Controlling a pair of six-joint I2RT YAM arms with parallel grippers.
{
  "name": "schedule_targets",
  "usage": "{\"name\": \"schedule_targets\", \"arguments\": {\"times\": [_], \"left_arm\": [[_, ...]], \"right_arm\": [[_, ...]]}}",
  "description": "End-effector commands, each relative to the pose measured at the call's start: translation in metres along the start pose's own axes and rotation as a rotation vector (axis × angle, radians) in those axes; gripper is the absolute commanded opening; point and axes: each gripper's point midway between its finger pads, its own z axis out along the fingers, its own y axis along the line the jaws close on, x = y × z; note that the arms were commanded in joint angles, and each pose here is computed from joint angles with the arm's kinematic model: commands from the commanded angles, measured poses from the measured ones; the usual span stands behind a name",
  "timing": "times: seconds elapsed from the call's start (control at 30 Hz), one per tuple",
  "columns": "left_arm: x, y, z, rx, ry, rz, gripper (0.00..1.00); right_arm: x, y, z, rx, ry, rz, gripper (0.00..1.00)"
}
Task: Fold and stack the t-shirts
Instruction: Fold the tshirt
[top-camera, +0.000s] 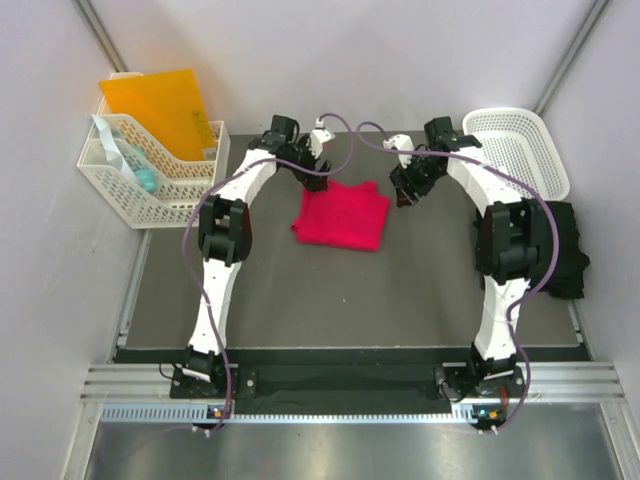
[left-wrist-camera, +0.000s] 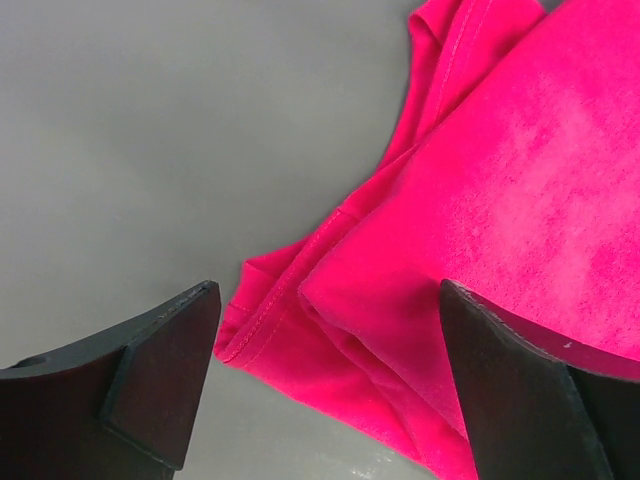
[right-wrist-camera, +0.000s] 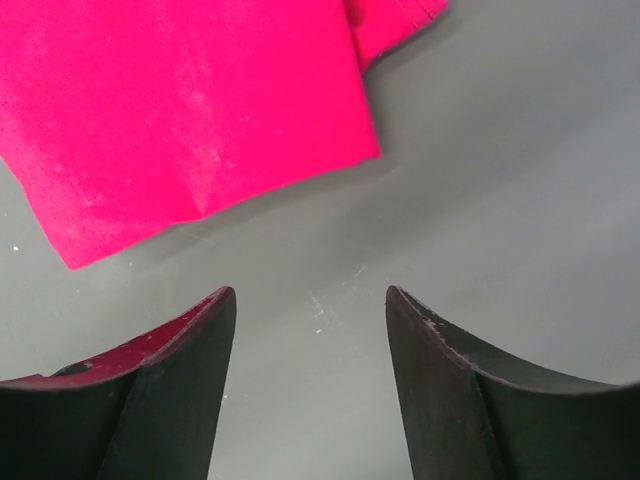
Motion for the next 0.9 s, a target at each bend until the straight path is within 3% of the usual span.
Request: {"name": "schedule_targets", "arguments": {"times": [0.0, 0.23, 0.33, 0.43, 0.5, 0.63, 0.87], "left_arm": [[-0.016, 0.006, -0.005, -0.016, -0.039, 0.045, 0.89], [-0.023, 0.013, -0.004, -0.043, -0.063, 0.055, 0.63], [-0.026, 0.014, -0.004, -0.045, -0.073, 0.059, 0.60], [-0.026, 0.013, -0.004, -0.043, -0.075, 0.062, 0.51], [-0.025, 0.013, -0.004, -0.037, -0.073, 0.056, 0.54], [-0.022, 0.013, -0.004, -0.043, -0.065, 0.048, 0.68], [-0.020, 0.011, -0.002, -0.038, -0.068, 0.047, 0.63]], "right_arm": [[-0.021, -0.005, -0.011, 0.015, -0.062, -0.024, 0.61], [-0.021, -0.004, -0.009, 0.015, -0.062, -0.019, 0.59], [-0.022, -0.007, -0.009, 0.025, -0.063, -0.024, 0.59], [-0.023, -0.008, -0.009, 0.034, -0.061, -0.028, 0.58], [-0.023, -0.009, -0.008, 0.036, -0.061, -0.029, 0.58], [-0.023, -0.008, -0.006, 0.034, -0.058, -0.027, 0.58], [-0.019, -0.007, 0.000, 0.028, -0.043, -0.024, 0.59]]}}
